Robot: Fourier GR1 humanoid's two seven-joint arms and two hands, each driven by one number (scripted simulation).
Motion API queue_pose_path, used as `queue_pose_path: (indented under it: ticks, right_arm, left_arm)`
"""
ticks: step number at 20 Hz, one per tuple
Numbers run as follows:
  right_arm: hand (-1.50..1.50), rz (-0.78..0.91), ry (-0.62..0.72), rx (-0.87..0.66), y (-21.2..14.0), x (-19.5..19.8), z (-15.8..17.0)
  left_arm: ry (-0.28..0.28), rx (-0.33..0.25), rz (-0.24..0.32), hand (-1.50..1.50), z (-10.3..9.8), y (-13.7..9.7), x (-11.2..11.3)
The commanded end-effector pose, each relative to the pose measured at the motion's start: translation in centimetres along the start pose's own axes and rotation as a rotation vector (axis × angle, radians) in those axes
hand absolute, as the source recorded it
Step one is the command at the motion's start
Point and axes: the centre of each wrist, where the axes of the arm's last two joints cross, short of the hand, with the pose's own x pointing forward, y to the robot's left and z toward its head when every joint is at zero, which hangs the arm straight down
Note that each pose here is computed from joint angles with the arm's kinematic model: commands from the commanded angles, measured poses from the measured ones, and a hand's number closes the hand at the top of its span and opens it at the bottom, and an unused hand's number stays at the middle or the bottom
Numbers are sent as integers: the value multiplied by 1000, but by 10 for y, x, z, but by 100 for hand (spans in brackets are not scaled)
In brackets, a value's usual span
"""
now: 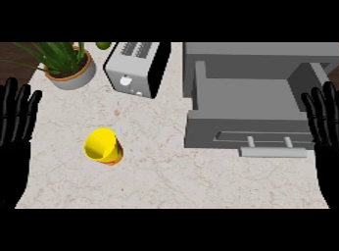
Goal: Pick up the cup, place it into the drawer and close the drawer
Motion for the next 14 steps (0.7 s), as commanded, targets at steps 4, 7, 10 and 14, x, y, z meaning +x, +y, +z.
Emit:
queue_pose_path:
  ticks: [4,7,10,14]
  right_arm:
    - [-150,-37,-22,-24,-12,1,9]
    - [-150,-47,119,118,5,-5,-4]
    - [-150,-56,144,138,7,-3,-11]
    - [-150,-46,145,121,-4,-2,-38]
  left_arm:
    - [-22,-65,13,-150,5,-7,3]
    - [180,75,196,-150,8,-1,-17]
    - [206,87,221,-150,17,3,-27]
    - [210,101,237,-150,20,16,-45]
